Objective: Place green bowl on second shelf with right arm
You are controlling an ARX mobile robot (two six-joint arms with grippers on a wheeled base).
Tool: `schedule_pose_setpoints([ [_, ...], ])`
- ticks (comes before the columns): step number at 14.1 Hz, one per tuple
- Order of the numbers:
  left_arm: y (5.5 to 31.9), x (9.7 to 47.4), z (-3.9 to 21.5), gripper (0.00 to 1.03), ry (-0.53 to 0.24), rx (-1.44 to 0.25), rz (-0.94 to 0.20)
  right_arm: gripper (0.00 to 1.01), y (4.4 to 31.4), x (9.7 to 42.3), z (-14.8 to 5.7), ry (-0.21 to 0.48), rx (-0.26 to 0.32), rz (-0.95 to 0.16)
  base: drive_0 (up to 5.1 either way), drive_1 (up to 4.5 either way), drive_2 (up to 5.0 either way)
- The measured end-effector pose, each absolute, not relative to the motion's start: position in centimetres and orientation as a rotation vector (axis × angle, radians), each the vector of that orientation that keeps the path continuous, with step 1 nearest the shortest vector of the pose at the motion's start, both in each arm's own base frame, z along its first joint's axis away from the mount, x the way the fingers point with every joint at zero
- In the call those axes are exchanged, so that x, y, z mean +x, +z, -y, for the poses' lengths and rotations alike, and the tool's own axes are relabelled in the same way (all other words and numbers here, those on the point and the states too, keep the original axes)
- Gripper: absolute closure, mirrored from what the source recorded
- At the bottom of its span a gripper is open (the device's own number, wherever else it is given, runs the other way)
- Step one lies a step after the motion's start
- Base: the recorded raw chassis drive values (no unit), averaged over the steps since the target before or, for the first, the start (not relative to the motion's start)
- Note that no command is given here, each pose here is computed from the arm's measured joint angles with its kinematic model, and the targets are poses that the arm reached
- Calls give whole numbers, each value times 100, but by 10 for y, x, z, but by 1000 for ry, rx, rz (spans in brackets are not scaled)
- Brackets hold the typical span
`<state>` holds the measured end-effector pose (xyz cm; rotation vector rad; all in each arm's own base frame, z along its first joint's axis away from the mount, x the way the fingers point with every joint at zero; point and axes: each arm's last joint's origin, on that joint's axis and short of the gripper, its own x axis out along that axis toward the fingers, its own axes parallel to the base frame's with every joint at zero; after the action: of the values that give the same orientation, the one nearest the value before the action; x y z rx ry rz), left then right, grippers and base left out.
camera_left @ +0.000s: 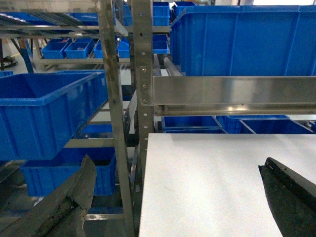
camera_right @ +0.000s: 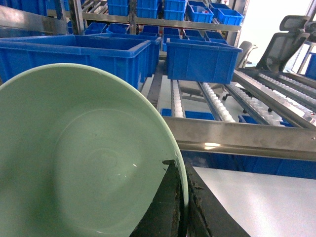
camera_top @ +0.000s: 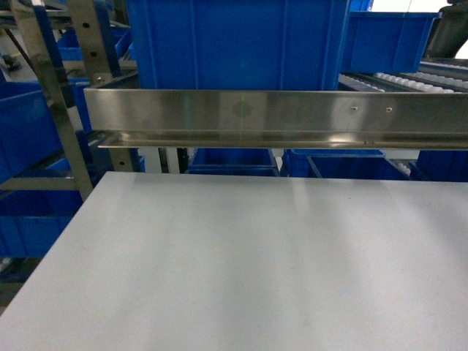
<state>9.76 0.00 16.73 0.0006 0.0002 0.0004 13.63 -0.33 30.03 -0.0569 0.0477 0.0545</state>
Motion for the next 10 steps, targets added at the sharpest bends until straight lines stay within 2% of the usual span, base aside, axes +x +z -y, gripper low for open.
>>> schedule_pose_setpoints([
  [10,167,98,0,5,1,1,-3,99,300,136,3,55,-57,-48,-492,245,245],
])
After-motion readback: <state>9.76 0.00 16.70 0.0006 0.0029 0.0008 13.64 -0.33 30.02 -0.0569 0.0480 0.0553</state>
